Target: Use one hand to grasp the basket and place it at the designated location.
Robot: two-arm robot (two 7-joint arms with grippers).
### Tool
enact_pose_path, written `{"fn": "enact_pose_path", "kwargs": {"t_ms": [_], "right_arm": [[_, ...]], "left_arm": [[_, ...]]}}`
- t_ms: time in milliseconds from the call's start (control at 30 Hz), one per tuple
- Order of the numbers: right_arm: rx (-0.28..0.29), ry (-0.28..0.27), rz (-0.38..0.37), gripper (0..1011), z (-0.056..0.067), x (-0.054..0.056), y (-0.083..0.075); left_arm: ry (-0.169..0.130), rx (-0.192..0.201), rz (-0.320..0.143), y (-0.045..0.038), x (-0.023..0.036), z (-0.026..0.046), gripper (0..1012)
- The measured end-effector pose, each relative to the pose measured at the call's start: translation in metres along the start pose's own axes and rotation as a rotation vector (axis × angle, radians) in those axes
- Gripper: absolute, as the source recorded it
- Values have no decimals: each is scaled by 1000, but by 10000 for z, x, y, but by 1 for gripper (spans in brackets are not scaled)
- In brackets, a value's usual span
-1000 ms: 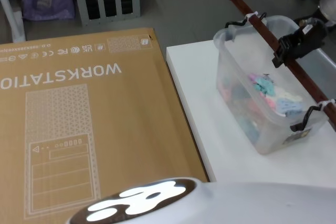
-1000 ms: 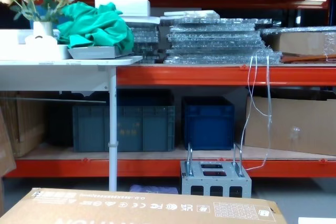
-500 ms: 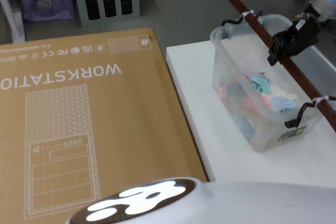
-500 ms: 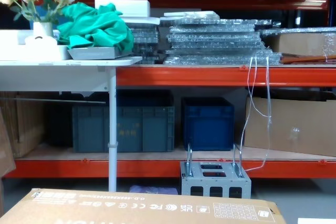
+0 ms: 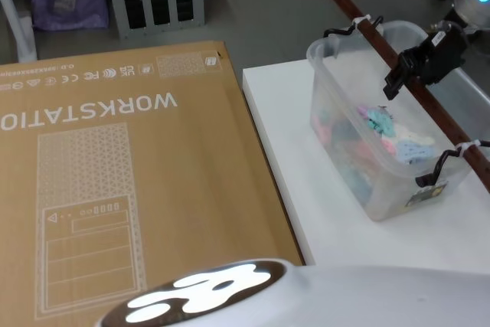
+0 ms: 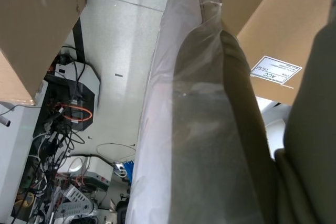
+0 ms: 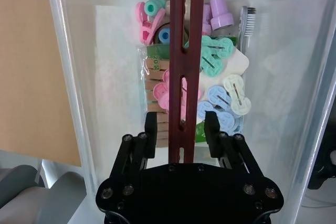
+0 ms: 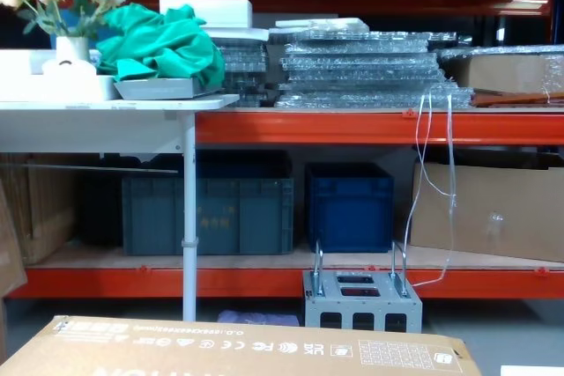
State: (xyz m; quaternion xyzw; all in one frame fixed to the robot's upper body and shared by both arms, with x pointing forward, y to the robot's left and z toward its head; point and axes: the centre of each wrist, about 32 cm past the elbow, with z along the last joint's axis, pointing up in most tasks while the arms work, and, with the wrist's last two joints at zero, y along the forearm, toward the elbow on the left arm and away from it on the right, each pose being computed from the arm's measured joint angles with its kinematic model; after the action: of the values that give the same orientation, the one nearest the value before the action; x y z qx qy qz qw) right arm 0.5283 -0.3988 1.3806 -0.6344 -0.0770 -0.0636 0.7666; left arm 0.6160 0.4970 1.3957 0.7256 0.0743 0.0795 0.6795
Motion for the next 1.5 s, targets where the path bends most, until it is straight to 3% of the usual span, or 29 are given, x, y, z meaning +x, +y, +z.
{"fn": "enact_pose_path", "kwargs": {"t_ms": [233,533,867,1167,1500], "right_arm": [[1,0,-1,760,0,-3,0],[2,0,-1,1000,0,-5,0],[3,-6,-4,1000,17,-9,-11],[-22,-73,-48,1000,194,7,-180],[-55,-105,-87,1000,344,-33,-348]], "left_arm": [[0,0,0,0,0,1,0],[0,0,0,0,0,1,0],[0,0,0,0,0,0,0],[0,0,0,0,0,1,0],[0,0,0,0,0,1,0]]}}
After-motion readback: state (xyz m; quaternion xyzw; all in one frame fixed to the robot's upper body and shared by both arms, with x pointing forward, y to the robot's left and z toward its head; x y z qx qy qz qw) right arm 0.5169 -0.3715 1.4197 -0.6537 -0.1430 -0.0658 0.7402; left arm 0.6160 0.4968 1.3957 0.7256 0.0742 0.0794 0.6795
